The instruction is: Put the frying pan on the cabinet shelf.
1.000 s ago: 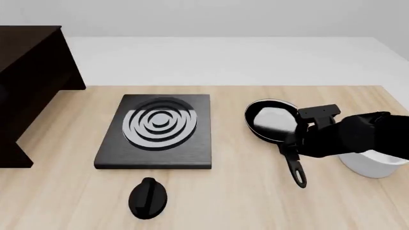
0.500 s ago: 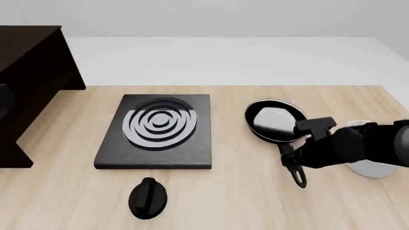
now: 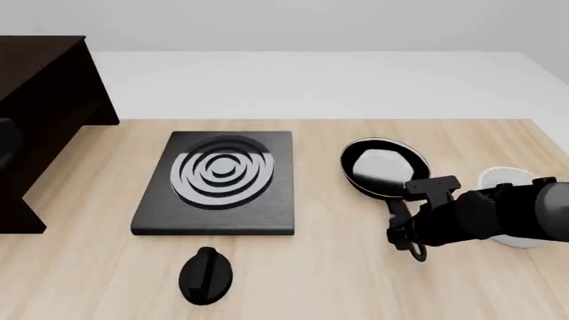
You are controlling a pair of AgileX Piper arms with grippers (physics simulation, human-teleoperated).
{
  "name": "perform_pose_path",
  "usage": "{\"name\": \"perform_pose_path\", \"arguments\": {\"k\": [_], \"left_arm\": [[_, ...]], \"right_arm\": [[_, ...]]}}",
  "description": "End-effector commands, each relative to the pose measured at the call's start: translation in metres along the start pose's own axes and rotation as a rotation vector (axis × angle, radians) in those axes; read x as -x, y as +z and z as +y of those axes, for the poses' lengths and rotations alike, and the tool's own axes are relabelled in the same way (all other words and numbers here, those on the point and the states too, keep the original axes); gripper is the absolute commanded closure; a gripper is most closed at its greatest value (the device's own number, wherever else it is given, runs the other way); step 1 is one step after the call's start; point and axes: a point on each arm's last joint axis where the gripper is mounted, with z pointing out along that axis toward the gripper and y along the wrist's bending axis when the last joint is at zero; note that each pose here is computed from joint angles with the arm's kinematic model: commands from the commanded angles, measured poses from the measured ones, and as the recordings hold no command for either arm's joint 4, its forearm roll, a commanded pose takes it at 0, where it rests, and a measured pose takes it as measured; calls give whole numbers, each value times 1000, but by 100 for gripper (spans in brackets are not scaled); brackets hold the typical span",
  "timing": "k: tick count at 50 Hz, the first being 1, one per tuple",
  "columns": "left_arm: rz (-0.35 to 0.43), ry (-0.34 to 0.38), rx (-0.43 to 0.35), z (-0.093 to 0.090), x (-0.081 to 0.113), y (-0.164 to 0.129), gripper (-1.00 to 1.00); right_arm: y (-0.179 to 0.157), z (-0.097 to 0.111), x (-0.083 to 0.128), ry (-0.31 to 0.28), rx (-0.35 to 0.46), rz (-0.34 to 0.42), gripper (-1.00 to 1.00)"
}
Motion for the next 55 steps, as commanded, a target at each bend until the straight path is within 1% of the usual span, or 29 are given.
{"name": "perform_pose_path", "arguments": {"k": [1, 2, 3, 6, 8, 10, 11, 12, 17, 20, 23, 32, 33, 36, 39, 41, 42, 44, 45, 46, 47, 49, 50, 51, 53, 55], "left_arm": [[2, -2, 0, 0, -1, 0, -100], [1, -4, -1, 0, 0, 0, -100], [-3, -9, -3, 0, 1, -1, -100], [-9, -15, -6, -1, 4, -2, -100], [-8, -14, -5, -1, 3, -1, -100], [-4, -14, -2, 0, 1, 0, -100], [-2, -11, -2, 0, 0, 0, -100], [-1, -10, -2, 0, -1, 0, -100], [2, -11, -11, -1, -1, 2, -100], [6, -11, -14, -1, -3, 3, -100], [10, -8, -16, -1, -4, 3, -100], [10, -7, -18, -1, -2, 3, -100], [11, -6, -19, -1, -2, 3, -100], [11, -8, -19, -1, -2, 3, -100], [11, -11, -19, -1, -3, 3, -100], [28, -54, -18, -1, -5, 6, -100], [27, -60, -22, -1, -3, 5, -100], [27, -46, -23, -1, -2, 6, -100], [27, -49, -23, -1, -3, 6, -100], [26, -47, -25, -2, -3, 6, -100], [29, -47, -28, -2, -4, 7, -100], [32, -51, -30, -2, -6, 8, -100], [43, -52, -24, -1, -8, 10, -100], [80, -66, -6, 0, -13, 18, -100], [73, -48, -10, 0, -13, 17, -100], [73, -57, -20, -1, -13, 17, -100]], "right_arm": [[-1, -1, -2, -3, -1, -9, -100], [-2, -1, -2, 1, -2, -10, 100], [-5, -3, 1, -2, -6, -26, 100], [-8, -6, 2, -8, -11, -35, 100], [-10, -8, 3, -9, -15, -43, 100], [-16, -15, 5, -2, -28, -62, 100], [-16, -16, 4, -17, -32, -63, 100], [-16, -16, 3, -25, -32, -62, 100], [-28, -17, 3, -23, -36, -90, 100], [-36, -17, 4, -21, -38, -113, 100], [-49, -21, 8, -12, -50, -152, 100], [-69, -20, 9, -5, -52, -211, 100], [-72, -19, 9, -1, -49, -229, 100], [-79, -20, 10, -4, -54, -249, 100], [-90, -19, 13, -6, -54, -285, 100], [-102, -18, 16, -12, -57, -339, 100], [-106, -17, 17, -32, -60, -361, 100], [-106, -16, 17, -21, -52, -360, 100], [-111, -15, 18, -20, -49, -382, 100], [-114, -16, 19, -24, -57, -396, 100], [-119, -18, 19, -49, -68, -413, 100], [-123, -17, 19, -77, -73, -429, 100], [-125, -15, 19, -78, -67, -440, 100], [-129, -15, 20, -80, -69, -455, 100], [-132, -16, 22, -74, -72, -467, 100], [-138, -16, 23, -84, -79, -489, 100]]}}
